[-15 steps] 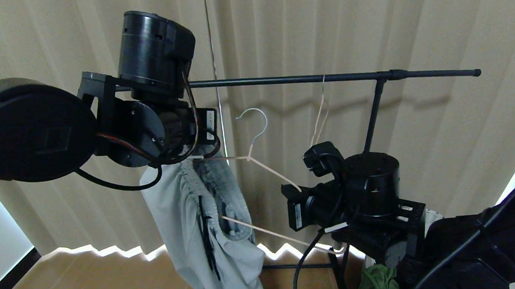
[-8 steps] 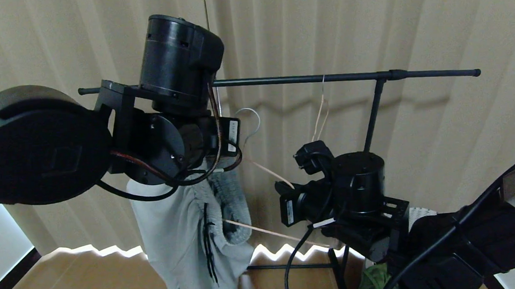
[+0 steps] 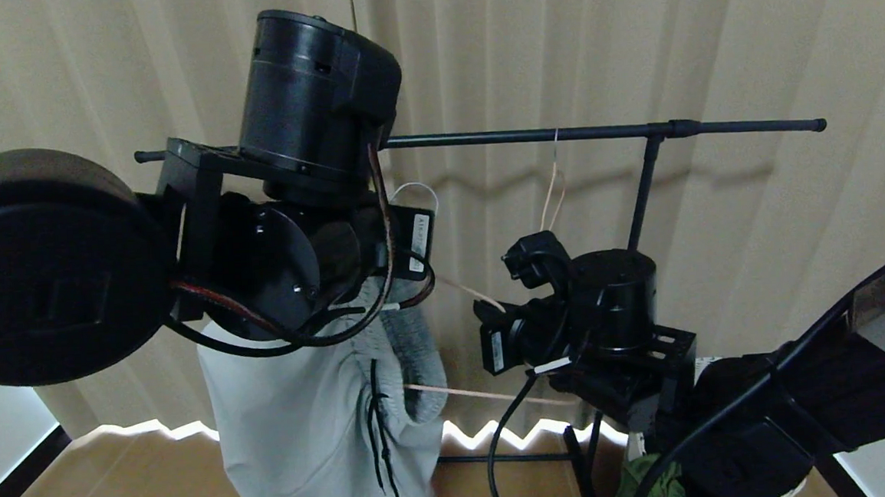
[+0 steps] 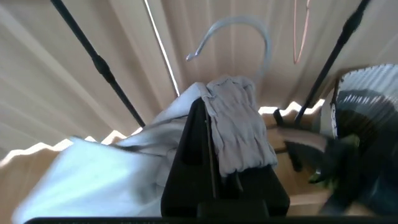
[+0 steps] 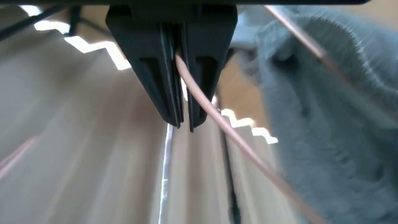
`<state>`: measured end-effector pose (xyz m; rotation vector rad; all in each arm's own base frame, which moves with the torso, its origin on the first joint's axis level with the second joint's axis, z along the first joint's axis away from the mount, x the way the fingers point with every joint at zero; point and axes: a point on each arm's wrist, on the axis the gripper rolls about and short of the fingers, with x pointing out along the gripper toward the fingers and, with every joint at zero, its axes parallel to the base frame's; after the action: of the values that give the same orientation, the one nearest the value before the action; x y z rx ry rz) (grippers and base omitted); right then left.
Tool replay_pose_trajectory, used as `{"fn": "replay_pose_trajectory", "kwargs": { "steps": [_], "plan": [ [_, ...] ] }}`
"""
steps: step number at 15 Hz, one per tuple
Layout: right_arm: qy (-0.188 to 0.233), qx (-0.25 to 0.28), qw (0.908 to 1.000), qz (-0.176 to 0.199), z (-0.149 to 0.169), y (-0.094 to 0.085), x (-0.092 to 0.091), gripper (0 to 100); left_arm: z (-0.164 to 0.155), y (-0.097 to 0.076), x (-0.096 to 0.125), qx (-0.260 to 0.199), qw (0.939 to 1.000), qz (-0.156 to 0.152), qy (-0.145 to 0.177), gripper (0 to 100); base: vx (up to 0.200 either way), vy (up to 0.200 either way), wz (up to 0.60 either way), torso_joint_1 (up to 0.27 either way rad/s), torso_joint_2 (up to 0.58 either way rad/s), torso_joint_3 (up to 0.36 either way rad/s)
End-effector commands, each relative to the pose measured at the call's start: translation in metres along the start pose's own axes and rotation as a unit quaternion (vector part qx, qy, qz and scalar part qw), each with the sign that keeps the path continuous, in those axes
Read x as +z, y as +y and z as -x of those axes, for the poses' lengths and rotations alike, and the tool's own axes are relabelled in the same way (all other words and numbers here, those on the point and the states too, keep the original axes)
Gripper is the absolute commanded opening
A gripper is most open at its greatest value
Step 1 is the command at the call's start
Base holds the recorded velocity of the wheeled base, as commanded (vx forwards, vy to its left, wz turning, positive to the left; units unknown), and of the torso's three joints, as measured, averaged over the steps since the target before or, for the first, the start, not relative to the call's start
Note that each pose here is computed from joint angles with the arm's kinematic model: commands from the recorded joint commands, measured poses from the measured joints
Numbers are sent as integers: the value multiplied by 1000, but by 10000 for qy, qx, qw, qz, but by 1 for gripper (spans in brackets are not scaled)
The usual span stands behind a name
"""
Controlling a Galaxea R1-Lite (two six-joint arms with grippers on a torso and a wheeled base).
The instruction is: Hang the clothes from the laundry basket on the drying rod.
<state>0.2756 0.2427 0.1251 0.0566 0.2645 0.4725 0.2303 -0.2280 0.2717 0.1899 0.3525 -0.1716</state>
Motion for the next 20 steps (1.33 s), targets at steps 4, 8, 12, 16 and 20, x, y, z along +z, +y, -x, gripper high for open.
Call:
{"fn": "replay_pose_trajectory", "kwargs": {
  "steps": [4, 8, 12, 16, 20],
  "plan": [
    [-312, -436, 9985, 65, -11, -32, 20, 0, 25, 19, -22, -61, 9984, -539, 156, 0, 0, 0, 0, 0, 0, 0],
    [-418, -436, 9982, 41, -10, -32, 26, 0, 23, 7, -34, -513, 9968, -590, 164, 0, 0, 0, 0, 0, 0, 0],
    [-655, -360, 9972, 85, -9, -28, 30, 0, 22, 4, -39, -1219, 9909, -548, 169, 0, 0, 0, 0, 0, 0, 0],
    [-737, -359, 9966, 106, -4, -28, 35, 0, 16, 9, -50, -1158, 9912, -569, 308, 0, 0, 0, 0, 0, 0, 0],
    [-891, -286, 9954, 182, -3, -23, 36, 0, 8, 15, -59, -1033, 9936, -431, 173, 0, 0, 0, 0, 0, 0, 0]
  ]
}}
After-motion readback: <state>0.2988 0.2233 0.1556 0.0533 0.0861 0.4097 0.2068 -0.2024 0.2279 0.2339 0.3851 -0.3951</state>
